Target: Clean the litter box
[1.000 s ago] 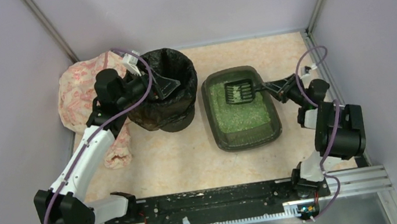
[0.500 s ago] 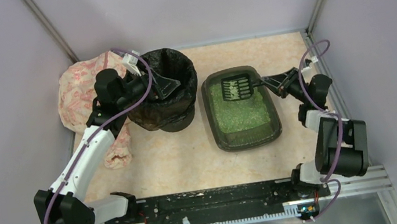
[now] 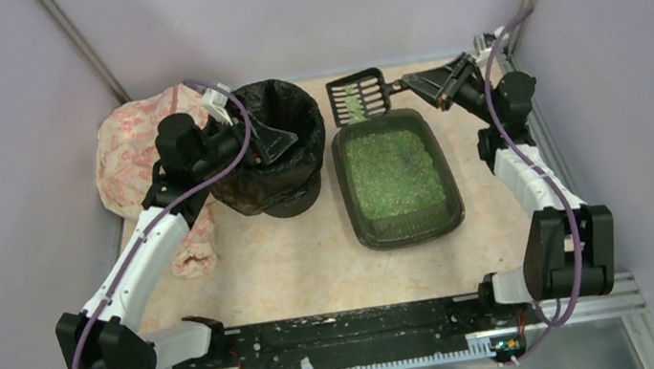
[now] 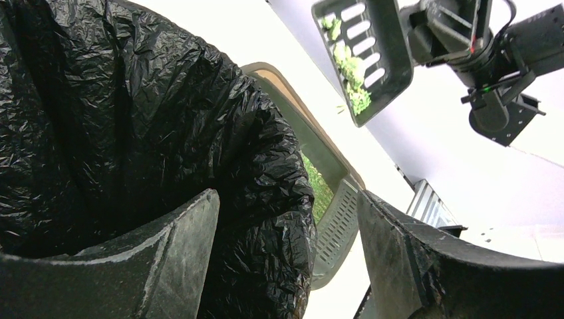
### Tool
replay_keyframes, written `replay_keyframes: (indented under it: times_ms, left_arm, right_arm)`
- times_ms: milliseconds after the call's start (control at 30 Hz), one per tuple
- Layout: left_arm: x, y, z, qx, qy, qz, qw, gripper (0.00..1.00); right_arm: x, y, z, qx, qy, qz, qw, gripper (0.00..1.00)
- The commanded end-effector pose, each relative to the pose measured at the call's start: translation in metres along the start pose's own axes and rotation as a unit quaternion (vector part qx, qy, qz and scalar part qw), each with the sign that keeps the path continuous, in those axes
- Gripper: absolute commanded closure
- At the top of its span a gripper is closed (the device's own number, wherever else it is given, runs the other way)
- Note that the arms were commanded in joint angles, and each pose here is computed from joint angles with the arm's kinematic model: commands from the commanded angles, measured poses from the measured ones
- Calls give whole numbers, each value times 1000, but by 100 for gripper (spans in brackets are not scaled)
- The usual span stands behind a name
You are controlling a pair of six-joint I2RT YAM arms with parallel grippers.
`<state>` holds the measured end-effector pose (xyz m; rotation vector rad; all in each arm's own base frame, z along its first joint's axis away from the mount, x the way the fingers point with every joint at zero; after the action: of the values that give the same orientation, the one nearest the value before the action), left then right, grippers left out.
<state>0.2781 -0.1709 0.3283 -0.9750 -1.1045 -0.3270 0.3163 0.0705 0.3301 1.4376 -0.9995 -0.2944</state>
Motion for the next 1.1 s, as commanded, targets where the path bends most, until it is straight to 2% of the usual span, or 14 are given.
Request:
replay_keyframes:
  times_ms: [0,167,367,500,600,867,1067]
  left_arm:
    - [8,-10,4,-20,-17,-16,1000,18]
    - [8,-9,5,-16,-19,-20,1000,18]
    - [10,-10,6,-13,-22,-24,999,18]
    - [10,-10,6,-12,-22,-27,999,18]
    - [10,-9,6,-10,-22,-27,999,18]
    - [8,-7,4,-10,-18,-25,999,18]
    - [8,-6,4,-8,-17,-24,1000,18]
  right_arm:
    - [7,35,-40,45,6,21,999,100]
    - [2,57,-89,75,37,34,996,100]
    - [-22,42,-142,71,83,51,993,100]
    - [-42,39,-166,74,113,92,987,100]
    - [-56,42,-177,70,124,154,978,100]
    - [-80,84,-183,65,103,325,938,100]
    - [-111,115,-179,53,91,474,874,100]
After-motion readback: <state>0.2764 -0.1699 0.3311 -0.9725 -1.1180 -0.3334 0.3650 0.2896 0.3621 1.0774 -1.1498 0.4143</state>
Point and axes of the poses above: each gripper's point midway between its finger pads, its own z axis back along the fingers, its own y axis along the line the jaws close on, x = y × z, the point moved 8 cm from there along z, back along the fingers, and after that the axes turned 2 degrees about -z, right-handed, at the moved point
